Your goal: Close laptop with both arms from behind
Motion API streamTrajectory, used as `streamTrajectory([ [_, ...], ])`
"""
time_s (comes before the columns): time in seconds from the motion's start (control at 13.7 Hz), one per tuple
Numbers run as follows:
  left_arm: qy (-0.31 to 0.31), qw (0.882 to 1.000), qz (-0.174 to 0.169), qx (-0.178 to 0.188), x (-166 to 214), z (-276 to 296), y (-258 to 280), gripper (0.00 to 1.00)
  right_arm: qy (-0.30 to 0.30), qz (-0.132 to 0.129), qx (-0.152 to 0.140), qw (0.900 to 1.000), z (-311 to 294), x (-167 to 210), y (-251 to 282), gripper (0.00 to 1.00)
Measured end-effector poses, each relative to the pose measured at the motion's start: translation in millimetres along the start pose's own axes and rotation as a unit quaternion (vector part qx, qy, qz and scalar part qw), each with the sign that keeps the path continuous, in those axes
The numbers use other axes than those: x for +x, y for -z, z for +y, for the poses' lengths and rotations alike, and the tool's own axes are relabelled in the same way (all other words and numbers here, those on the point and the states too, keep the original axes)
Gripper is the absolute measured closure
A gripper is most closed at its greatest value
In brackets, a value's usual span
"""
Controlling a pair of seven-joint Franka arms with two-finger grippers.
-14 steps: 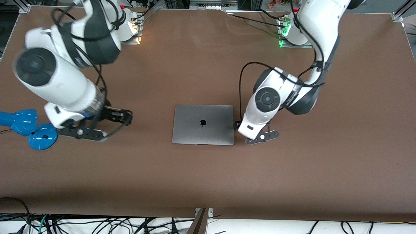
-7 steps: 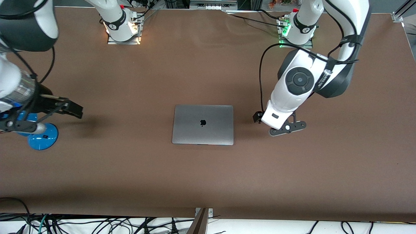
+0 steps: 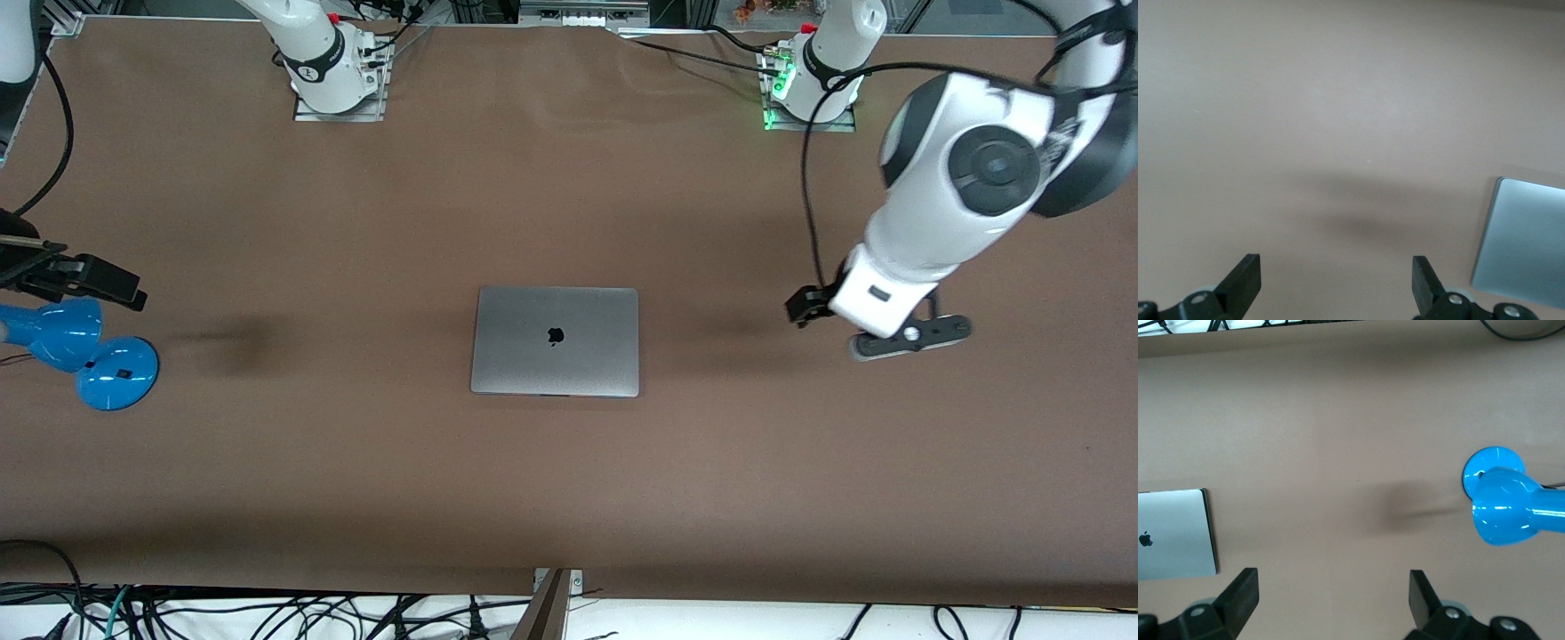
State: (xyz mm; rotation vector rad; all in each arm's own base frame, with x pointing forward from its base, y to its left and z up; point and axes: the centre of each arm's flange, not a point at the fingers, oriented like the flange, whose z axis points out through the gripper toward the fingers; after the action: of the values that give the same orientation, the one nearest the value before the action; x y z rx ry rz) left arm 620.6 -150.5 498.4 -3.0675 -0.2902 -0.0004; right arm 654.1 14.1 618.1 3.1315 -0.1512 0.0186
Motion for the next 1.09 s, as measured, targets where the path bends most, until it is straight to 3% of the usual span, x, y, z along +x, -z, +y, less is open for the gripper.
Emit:
streamTrajectory([
  [0.36, -0.016, 1.0, 0.0, 0.003, 3, -43, 23, 0.0, 0.023, -0.004, 0.001, 1.0, 18, 1, -15, 0.0],
  [0.58, -0.024, 0.999, -0.023, -0.025, -4, -65, 39, 0.0, 0.027, -0.012, 0.001, 1.0, 16, 1, -25, 0.0],
  [1.09, -0.067, 0.997, -0.031, -0.023, -57, -94, 89, 0.0, 0.056, -0.027, 0.01, 0.998, -16, -1, -54, 0.0],
])
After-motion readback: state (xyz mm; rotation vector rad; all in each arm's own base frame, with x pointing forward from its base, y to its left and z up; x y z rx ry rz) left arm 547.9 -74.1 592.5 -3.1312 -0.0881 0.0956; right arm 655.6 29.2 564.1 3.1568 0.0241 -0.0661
